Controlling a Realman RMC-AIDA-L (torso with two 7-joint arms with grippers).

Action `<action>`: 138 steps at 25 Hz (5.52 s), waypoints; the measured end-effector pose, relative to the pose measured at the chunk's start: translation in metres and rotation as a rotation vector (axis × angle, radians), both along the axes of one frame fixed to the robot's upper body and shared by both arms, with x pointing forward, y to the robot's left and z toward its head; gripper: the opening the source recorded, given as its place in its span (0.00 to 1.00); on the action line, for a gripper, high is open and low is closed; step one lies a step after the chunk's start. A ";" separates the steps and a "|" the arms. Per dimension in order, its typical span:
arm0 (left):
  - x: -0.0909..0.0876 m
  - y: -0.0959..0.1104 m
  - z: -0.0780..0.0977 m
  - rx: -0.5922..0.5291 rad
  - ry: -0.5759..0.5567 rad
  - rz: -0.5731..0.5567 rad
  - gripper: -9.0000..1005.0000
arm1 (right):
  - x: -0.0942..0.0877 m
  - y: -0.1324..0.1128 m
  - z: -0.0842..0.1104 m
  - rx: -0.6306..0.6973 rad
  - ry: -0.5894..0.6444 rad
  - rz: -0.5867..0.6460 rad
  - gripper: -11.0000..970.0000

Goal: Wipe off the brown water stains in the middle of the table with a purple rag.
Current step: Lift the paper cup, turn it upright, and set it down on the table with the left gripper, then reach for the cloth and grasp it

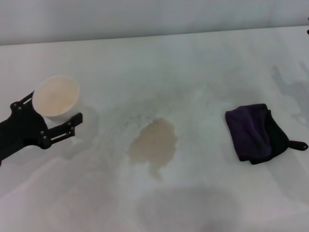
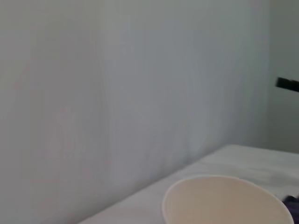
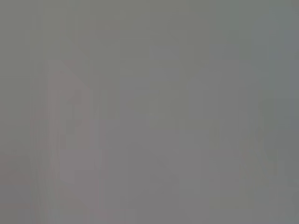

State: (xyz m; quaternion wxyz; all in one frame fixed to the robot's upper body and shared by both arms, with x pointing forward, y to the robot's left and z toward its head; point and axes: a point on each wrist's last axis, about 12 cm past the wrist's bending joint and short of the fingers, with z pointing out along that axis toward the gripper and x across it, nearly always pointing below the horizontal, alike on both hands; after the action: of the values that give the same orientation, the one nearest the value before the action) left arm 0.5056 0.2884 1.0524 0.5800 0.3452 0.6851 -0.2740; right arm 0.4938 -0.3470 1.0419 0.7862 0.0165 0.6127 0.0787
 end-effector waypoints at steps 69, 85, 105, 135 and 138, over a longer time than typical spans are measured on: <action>-0.025 -0.015 -0.072 0.072 0.152 0.213 0.87 | 0.007 0.009 -0.005 0.008 0.058 0.056 0.89; -0.080 0.006 -0.072 0.016 -0.066 0.367 0.87 | 0.003 0.009 -0.007 -0.003 0.069 0.076 0.89; -0.099 0.036 -0.048 -0.197 -0.250 0.676 0.87 | -0.012 0.003 -0.006 0.195 0.088 0.207 0.89; -0.091 0.043 -0.033 -0.254 -0.344 0.691 0.87 | 0.061 -0.001 0.100 0.049 0.931 0.574 0.89; -0.091 0.044 -0.032 -0.253 -0.351 0.692 0.87 | 0.070 0.010 0.112 -0.036 0.993 0.541 0.89</action>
State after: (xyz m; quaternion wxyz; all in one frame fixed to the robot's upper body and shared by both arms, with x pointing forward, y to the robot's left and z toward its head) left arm 0.4147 0.3324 1.0201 0.7839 0.0617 0.6124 -0.0816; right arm 0.5634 -0.3366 1.1543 0.3556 -0.1195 0.8927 0.2496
